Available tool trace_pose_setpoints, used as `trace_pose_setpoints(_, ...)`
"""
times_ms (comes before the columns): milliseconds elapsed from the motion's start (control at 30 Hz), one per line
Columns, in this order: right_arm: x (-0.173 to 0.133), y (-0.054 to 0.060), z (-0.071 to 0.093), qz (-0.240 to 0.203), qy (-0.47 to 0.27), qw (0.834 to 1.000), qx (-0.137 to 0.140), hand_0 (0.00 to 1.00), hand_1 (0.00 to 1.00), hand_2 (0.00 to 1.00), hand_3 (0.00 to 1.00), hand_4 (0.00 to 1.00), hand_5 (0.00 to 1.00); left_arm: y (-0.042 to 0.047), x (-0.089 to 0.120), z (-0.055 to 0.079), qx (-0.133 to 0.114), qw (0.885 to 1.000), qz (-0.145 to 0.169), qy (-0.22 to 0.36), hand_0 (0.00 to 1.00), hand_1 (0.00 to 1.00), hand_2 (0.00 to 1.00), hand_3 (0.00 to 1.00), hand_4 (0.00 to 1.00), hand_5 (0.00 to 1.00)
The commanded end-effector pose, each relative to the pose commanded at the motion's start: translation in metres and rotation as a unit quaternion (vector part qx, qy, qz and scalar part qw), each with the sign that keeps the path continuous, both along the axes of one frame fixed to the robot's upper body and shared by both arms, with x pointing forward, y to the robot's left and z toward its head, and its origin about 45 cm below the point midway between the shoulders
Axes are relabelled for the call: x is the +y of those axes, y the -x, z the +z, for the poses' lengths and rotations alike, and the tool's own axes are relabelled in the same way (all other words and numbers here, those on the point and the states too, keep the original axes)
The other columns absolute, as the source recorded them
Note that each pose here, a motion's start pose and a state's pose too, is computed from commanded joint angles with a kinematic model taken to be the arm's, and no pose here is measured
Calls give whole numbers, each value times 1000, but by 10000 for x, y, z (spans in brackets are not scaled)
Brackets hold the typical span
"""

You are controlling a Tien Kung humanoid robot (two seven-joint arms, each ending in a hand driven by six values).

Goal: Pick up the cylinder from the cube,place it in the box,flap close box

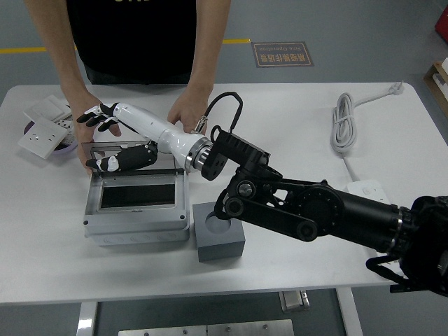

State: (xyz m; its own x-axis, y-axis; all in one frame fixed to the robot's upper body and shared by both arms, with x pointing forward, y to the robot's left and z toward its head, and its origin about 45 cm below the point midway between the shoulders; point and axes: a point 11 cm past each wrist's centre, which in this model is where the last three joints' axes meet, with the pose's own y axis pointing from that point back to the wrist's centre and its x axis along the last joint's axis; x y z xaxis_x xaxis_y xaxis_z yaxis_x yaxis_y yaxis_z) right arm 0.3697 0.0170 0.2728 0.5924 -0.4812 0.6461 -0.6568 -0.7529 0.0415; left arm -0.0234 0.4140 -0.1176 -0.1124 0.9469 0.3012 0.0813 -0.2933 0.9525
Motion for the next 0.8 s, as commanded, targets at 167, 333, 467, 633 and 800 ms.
trace_pose_setpoints(167,-156,-174,-211,-25,32,999,17,817,706,732,725,741,233,-7,0,0,0,1000,0,0,923,852,854,951,2,2)
trace_pose_setpoints(333,-261,-142,-377,-24,55,998,28,801,703,727,721,736,224,-5,-8,-2,-1,1000,1,0,923,852,854,951,2,2)
trace_pose_setpoints(467,-334,-62,-432,-17,67,997,30,798,701,724,726,732,224,-1,-11,-4,-2,1000,3,0,923,852,854,951,2,2)
trace_pose_setpoints(633,-424,56,-407,-1,79,997,21,798,701,724,726,732,224,16,-4,-2,-2,1000,6,-1,923,852,854,951,2,2)
trace_pose_setpoints(800,-452,205,-401,23,95,995,16,793,700,725,721,712,210,23,-4,-2,-4,1000,8,-1,923,852,854,951,2,2)
